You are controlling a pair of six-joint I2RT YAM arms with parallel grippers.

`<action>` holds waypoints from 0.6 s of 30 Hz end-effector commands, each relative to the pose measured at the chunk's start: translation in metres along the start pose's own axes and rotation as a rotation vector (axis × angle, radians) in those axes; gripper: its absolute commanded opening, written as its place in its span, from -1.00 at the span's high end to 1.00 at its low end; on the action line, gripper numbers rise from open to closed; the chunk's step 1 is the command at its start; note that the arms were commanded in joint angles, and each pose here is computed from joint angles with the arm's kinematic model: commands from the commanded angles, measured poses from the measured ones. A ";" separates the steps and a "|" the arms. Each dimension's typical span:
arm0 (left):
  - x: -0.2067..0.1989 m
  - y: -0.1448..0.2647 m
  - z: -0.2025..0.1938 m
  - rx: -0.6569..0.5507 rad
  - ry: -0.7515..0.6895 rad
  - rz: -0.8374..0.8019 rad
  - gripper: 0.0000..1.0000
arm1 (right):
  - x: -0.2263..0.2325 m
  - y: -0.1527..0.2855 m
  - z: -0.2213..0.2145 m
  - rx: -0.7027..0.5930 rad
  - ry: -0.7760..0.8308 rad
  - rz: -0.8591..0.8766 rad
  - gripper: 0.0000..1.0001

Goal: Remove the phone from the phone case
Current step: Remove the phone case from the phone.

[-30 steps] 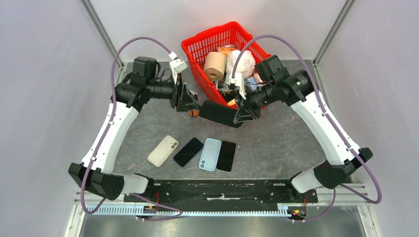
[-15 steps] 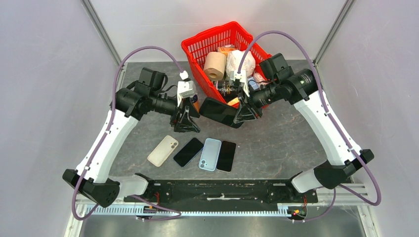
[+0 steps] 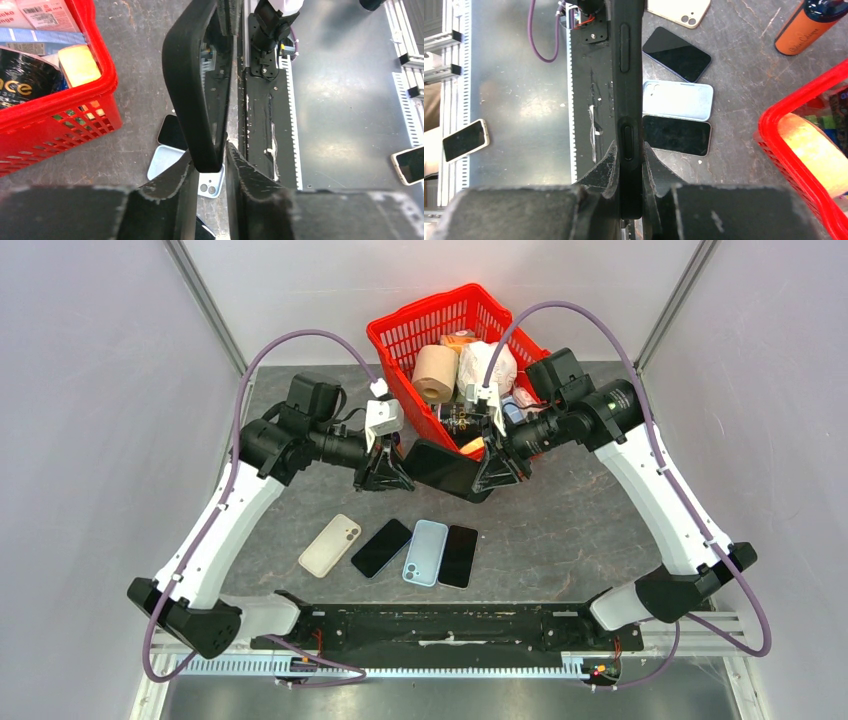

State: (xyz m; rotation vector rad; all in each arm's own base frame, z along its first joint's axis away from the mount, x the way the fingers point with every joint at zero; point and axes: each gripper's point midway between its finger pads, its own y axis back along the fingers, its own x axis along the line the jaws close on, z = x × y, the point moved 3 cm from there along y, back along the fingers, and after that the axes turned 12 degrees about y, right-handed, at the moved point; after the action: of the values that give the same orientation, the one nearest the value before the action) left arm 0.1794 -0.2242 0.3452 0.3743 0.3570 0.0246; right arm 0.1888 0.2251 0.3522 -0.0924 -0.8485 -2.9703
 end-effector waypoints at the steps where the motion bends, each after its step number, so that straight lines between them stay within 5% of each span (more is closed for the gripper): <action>1: -0.002 -0.007 0.007 -0.023 -0.014 -0.036 0.64 | 0.002 0.004 0.016 -0.077 0.037 0.014 1.00; 3: -0.004 -0.009 0.006 -0.022 -0.016 -0.051 0.94 | 0.002 0.004 0.015 -0.078 0.030 0.019 1.00; 18: -0.028 -0.024 -0.011 0.135 -0.419 -0.181 0.96 | 0.005 -0.021 0.001 -0.136 -0.101 0.206 1.00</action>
State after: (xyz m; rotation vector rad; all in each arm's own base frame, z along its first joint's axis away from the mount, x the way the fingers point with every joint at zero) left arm 0.1580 -0.2292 0.3198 0.4912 0.2621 -0.1129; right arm 0.1717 0.2211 0.3297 -0.2505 -0.8360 -2.8565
